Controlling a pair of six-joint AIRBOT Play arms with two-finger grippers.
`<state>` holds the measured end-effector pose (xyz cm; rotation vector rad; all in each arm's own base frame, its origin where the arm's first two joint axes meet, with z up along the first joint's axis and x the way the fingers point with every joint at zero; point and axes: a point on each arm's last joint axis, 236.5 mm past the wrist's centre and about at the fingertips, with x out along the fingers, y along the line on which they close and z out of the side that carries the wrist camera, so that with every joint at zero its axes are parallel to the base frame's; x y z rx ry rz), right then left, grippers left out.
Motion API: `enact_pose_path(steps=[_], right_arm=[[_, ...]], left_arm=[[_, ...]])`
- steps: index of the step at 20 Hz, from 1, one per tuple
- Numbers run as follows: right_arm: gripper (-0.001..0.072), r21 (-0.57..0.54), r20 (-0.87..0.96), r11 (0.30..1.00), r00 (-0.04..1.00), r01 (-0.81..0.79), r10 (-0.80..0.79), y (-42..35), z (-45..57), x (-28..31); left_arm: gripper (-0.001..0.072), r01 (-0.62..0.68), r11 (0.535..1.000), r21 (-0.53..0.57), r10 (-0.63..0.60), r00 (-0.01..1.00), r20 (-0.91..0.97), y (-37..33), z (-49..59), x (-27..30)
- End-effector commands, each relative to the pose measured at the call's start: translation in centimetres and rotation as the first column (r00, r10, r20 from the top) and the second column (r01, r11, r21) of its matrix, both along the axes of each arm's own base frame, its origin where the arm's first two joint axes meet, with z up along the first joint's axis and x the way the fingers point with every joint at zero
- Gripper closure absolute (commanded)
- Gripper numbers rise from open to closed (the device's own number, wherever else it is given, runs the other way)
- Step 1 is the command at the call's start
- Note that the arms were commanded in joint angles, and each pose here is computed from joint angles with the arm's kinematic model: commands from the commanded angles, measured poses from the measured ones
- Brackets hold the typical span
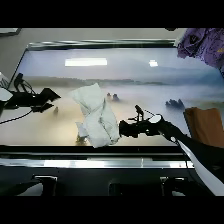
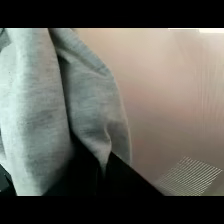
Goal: Fold the clothes and pants, and hang the long-sleeved shirts on hangers.
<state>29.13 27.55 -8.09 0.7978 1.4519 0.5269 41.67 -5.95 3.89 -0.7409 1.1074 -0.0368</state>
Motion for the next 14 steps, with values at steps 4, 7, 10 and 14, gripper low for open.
enact_pose_path(steps=[4, 7, 10, 14], right_arm=[[0.0682, -0.125, 0.000, 0.992, 1.000, -0.021, 0.021, -2.1, -0.2, -0.9], [0.0682, -0.127, 0.021, 0.992, 0.999, -0.024, 0.027, -2.2, 0.4, -0.8], [0.0682, -0.130, 0.041, 0.991, 0.999, -0.022, 0.027, -2.3, 0.9, -0.6], [0.0682, -0.206, 0.100, 0.979, 0.995, -0.002, 0.023, -3.8, 1.2, 0.3]], left_arm=[[0.0063, -0.022, 0.981, -0.193, 0.034, 0.998, 0.057, -2.4, -7.8, 7.9], [0.0067, 0.019, 0.975, -0.220, -0.014, 1.000, 0.021, -3.7, -11.0, 10.3], [0.0117, 0.080, 0.968, -0.240, -0.080, 0.997, 0.009, -5.9, -12.5, 11.9], [0.0694, 0.185, 0.938, -0.291, -0.196, 0.980, -0.009, -8.2, -11.6, 11.5]])
